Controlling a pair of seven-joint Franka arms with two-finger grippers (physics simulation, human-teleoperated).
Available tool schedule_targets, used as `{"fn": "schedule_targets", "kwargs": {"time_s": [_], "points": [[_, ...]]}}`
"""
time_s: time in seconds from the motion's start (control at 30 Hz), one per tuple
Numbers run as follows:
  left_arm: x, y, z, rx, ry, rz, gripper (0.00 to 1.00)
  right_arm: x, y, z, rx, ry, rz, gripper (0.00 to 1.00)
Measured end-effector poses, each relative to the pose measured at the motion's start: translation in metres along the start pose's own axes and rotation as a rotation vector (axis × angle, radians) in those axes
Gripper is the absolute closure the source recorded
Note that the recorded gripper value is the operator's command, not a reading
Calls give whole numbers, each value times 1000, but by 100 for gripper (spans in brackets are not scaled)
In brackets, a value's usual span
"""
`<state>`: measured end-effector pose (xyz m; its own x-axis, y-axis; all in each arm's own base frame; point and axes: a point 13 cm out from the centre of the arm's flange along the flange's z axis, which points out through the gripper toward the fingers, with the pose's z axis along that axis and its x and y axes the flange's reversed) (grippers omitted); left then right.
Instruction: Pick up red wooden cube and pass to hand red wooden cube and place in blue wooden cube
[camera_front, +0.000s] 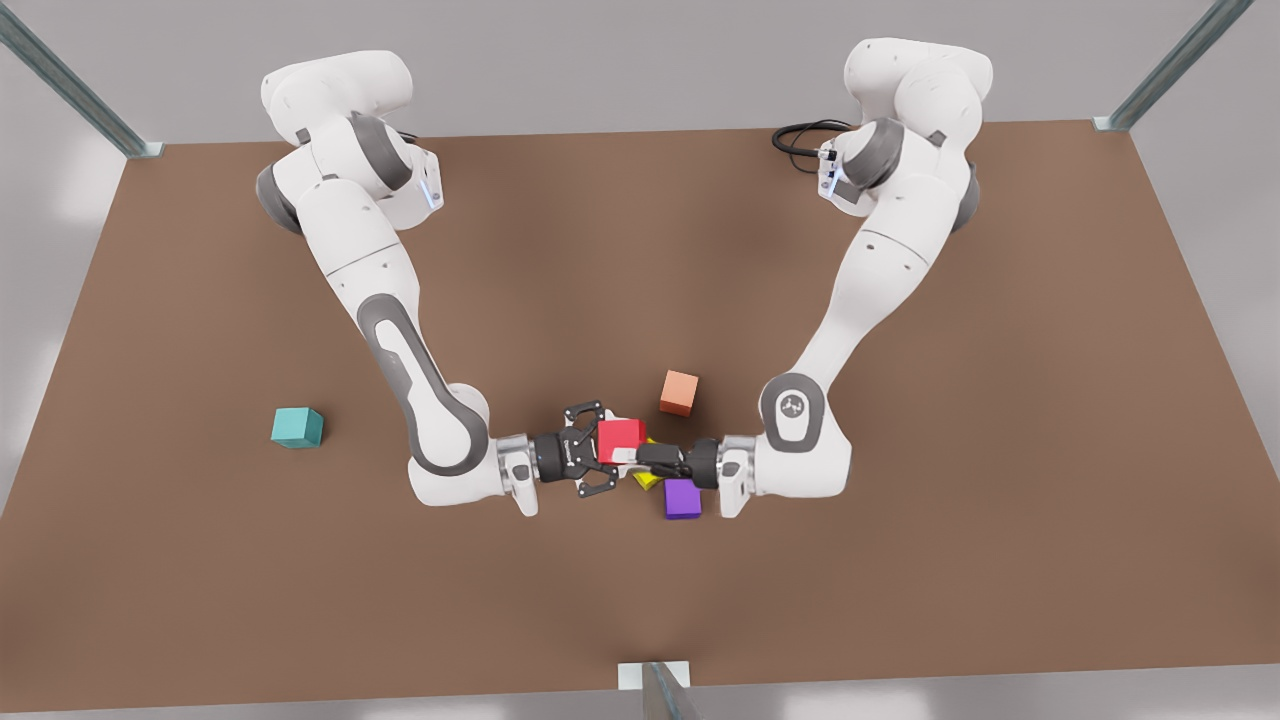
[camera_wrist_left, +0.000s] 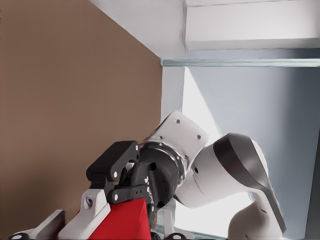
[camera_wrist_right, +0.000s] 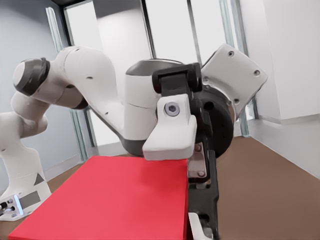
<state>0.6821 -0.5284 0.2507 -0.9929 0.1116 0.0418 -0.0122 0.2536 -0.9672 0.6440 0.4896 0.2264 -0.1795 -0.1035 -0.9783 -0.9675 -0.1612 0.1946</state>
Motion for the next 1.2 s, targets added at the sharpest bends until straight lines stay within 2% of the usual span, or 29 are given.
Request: {"fn": "schedule_targets", "kwargs": {"time_s": [0.07, 0.17, 0.2, 0.27, 0.33, 0.4, 0.43, 0.47, 0.5, 0.57, 0.63, 0.7, 0.73, 0.8, 1.0, 1.2], "points": [[-27, -3, -72, -39, -39, 27, 0, 0, 0, -1, 0, -1, -1, 45], [-62, 2, -254, -98, -123, 40, 0, 4, -6, -17, 11, 22, -15, 44], [-56, -11, -319, -189, -131, 86, 0, 9, -13, -38, 22, 53, -29, 44], [-13, -46, -378, -487, -31, 204, 0, 20, -31, -103, 46, 173, -92, 44], [40, -70, -377, -799, 147, 273, 0, 6, -36, -177, 46, 385, -205, 44], [81, -84, -380, -1002, 263, 262, 0, -27, -20, -231, 8, 687, -330, 44], [105, -72, -393, -1107, 307, 206, 0, -26, -11, -252, -26, 853, -356, 44], [150, -55, -400, -1241, 356, 130, 0, -15, -4, -270, -64, 1010, -359, 45], [180, -50, -404, -1292, 368, 90, 0, -1, 0, -291, -94, 1155, -351, 45], [194, -36, -423, -1294, 345, 22, 0, 24, 0, -338, -113, 1390, -323, 45], [186, -18, -424, -1280, 336, -16, 0, 41, -3, -397, -76, 1553, -273, 45], [160, -30, -420, -1275, 287, 14, 0, 49, -2, -449, -21, 1665, -224, 45], [151, -46, -423, -1269, 256, 30, 0, 58, 2, -474, 3, 1705, -190, 41], [144, -59, -424, -1258, 235, 34, 0, 77, 28, -508, 26, 1748, -121, 42], [147, -64, -411, -1263, 251, 28, 0, 121, 113, -549, 71, 1777, 10, 42], [149, -61, -404, -1303, 269, 26, 0, 137, 142, -579, 158, 1804, 30, 41]]}}
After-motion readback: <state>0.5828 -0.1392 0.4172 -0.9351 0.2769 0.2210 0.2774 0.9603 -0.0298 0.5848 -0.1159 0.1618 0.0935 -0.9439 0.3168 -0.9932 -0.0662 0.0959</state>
